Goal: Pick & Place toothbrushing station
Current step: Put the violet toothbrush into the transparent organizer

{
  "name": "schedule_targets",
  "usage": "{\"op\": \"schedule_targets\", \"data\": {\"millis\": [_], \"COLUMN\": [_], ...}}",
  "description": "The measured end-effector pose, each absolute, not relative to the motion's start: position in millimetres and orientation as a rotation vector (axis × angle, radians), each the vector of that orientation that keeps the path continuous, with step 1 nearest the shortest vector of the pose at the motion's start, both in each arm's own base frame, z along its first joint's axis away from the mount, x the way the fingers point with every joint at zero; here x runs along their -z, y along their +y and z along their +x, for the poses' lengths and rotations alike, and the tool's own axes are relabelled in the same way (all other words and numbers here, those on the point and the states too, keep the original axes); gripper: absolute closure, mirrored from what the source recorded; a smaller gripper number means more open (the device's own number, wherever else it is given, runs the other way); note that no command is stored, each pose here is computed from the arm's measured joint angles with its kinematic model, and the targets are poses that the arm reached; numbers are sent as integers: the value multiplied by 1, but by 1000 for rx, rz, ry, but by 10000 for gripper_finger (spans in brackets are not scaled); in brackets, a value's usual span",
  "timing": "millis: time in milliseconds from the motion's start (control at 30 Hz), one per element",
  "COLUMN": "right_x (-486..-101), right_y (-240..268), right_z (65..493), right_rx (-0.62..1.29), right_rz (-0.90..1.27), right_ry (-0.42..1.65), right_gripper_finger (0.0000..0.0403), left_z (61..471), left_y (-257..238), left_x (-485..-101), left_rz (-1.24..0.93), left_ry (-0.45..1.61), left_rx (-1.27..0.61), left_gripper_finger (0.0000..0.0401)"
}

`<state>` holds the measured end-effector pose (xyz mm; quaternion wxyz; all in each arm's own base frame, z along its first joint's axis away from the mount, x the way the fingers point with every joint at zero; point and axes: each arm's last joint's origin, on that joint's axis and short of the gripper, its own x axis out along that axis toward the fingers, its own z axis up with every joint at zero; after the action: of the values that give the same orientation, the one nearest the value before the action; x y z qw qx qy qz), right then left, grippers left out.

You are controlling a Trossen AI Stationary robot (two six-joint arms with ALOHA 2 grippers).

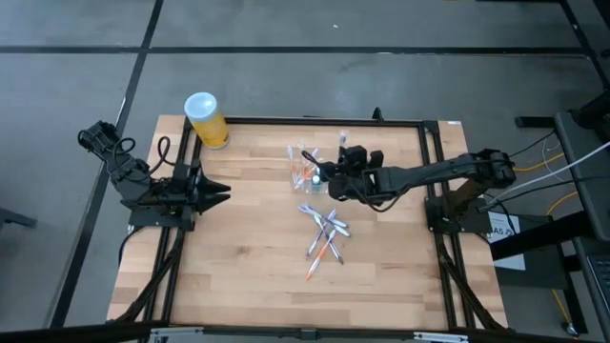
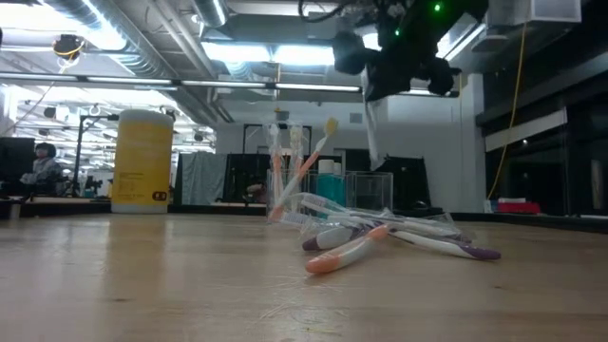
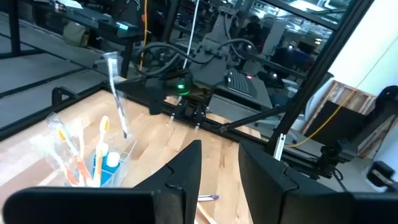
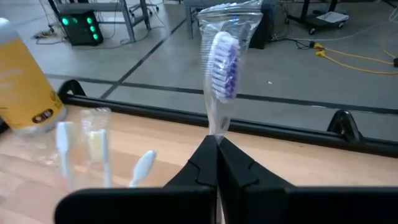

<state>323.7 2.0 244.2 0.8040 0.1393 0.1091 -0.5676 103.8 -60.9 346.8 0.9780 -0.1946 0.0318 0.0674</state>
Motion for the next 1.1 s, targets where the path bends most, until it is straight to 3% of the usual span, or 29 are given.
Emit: {"op": "schedule_targets", "data": {"millis": [167,400,633,833,1100], "right_x": [-219,-192,-174,-166,-168], "right_y": [-5,-2,-13,-25,-33], "right_z": [317,317,303,287,254], "right_rx": [1203,989,820,670,630], "right_rz": [328,420,474,486,565], "right_ry": [262,166,207,82,-56], "right_gripper_finger": [403,403,403,403,337], "left_z": [104,103,102,103,103], "left_y": [-62,-61,-61,-61,-61], "left_x": [-346,-343,-343,-343,-343], "left_rz": [-388,-393,-417,-447,-483], "left_ry": [78,106,108,110,100], "left_rx": [-112,-103,-99,-94,-123], "left_gripper_finger": [299,299,299,299,299]}}
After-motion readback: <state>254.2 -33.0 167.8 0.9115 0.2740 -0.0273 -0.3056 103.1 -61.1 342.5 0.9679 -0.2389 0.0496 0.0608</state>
